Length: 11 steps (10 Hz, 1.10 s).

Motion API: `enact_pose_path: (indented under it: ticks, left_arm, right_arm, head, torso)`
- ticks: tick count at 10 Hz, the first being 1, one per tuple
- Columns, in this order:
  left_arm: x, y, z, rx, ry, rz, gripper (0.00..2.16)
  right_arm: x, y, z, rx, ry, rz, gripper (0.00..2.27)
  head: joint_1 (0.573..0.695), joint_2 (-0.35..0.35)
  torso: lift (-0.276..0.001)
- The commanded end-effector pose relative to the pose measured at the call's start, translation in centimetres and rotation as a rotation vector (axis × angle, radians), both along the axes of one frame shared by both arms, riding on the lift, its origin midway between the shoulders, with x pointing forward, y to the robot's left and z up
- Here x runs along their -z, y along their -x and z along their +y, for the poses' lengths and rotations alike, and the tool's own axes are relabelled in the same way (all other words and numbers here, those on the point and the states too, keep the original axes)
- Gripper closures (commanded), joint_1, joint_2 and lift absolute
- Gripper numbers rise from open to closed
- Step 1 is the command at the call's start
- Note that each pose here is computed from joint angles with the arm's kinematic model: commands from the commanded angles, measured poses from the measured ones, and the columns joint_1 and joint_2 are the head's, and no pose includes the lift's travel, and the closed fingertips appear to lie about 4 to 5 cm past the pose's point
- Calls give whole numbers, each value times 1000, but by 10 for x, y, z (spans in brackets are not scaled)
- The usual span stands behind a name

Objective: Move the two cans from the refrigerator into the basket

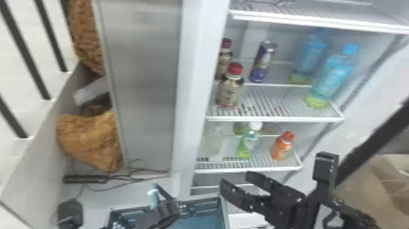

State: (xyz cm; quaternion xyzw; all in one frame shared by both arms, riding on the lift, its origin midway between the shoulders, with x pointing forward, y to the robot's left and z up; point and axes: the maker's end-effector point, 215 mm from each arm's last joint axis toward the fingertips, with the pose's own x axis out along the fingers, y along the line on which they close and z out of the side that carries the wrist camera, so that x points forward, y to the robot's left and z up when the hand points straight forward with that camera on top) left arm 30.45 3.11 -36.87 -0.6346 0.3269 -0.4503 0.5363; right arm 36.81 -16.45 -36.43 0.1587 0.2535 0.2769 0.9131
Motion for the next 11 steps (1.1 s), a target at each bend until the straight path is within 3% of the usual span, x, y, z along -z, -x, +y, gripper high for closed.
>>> enact_pose_path:
  ticks: [1,4,7,11]
  left_arm:
    - [-1,0,0,-1,3,-1,1191]
    - [-6,-7,0,-10,8,-18,1191]
    - [-8,-11,-1,-17,6,-27,1191]
    - [-11,-17,0,-26,4,-41,1191]
  right_arm:
    - [-18,-12,-19,49,17,-83,128]
    - [-61,-31,-65,188,41,-263,130]
    - [-76,-47,-117,313,74,-361,127]
    - [-82,-69,-152,431,114,-416,125]
  head:
    - [695,-219]
    - [695,-274]
    - [695,-346]
    - [695,-350]
  torso:
    - [-31]
    - [-31]
    - [-31]
    - [-31]
